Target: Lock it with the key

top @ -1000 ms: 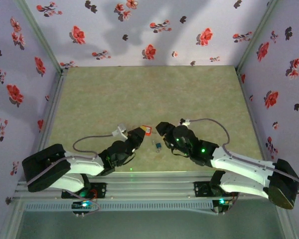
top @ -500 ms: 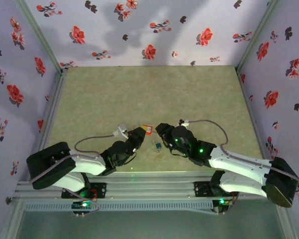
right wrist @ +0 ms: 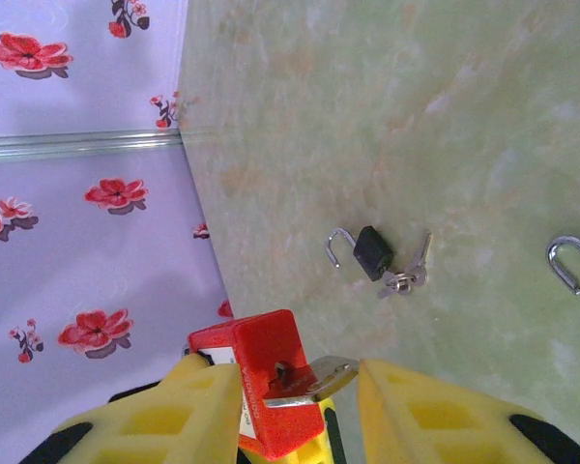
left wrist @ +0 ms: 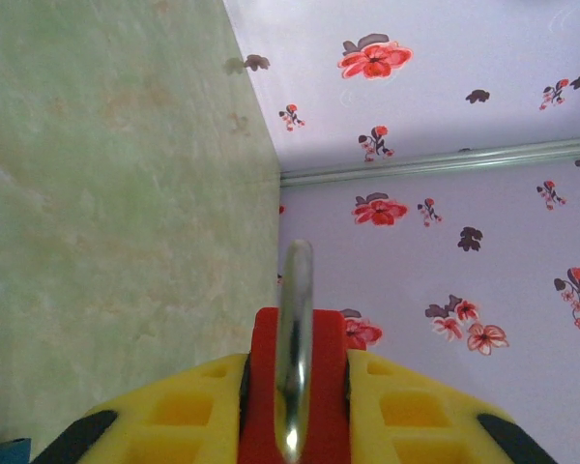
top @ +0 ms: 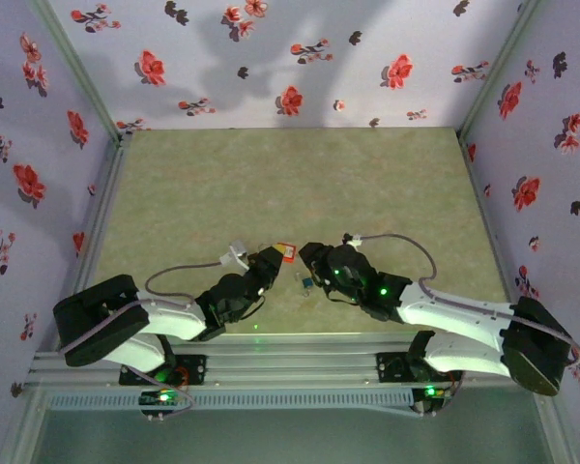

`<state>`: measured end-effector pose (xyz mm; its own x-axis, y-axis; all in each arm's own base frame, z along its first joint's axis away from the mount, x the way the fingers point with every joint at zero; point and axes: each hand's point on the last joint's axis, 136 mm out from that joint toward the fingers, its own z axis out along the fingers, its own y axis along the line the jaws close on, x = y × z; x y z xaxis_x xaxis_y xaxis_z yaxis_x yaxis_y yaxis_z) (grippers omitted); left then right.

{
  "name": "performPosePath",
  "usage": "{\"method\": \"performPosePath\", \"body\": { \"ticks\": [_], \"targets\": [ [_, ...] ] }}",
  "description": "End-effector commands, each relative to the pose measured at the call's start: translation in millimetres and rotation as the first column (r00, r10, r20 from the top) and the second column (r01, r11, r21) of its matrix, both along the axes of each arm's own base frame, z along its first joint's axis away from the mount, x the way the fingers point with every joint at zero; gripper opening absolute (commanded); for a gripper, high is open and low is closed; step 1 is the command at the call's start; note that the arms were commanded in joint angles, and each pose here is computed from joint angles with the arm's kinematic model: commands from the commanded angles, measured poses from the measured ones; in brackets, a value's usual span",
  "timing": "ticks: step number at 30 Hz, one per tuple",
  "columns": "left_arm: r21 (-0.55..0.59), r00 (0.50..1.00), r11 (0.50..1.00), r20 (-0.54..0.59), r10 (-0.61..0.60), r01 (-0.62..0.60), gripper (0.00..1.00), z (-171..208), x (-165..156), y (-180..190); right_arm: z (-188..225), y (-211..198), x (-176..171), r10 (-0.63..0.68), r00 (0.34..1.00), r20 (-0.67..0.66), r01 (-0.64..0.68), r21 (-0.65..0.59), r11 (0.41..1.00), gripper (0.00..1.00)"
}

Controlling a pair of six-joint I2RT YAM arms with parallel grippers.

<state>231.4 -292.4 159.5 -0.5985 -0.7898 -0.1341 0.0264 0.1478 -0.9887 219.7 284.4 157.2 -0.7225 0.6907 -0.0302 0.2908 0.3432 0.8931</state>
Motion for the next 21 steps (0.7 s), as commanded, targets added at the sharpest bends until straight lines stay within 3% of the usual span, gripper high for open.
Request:
{"method": "performPosePath", "body": {
  "ticks": [1,21],
  "targets": [
    [-0.069,0.999,0.997,0.025,0.024,-0.023,0.00,18,3,1,2,5,-1,0.003,1.000,0.004,-0.003,0.028,1.000,0.33],
    [-0.082,0.999,0.997,0.028,0.018,-0.015,0.00,20,1,0,-8,6,2,-0.007,1.000,-0.003,0.008,0.018,1.000,0.24]
  ]
}}
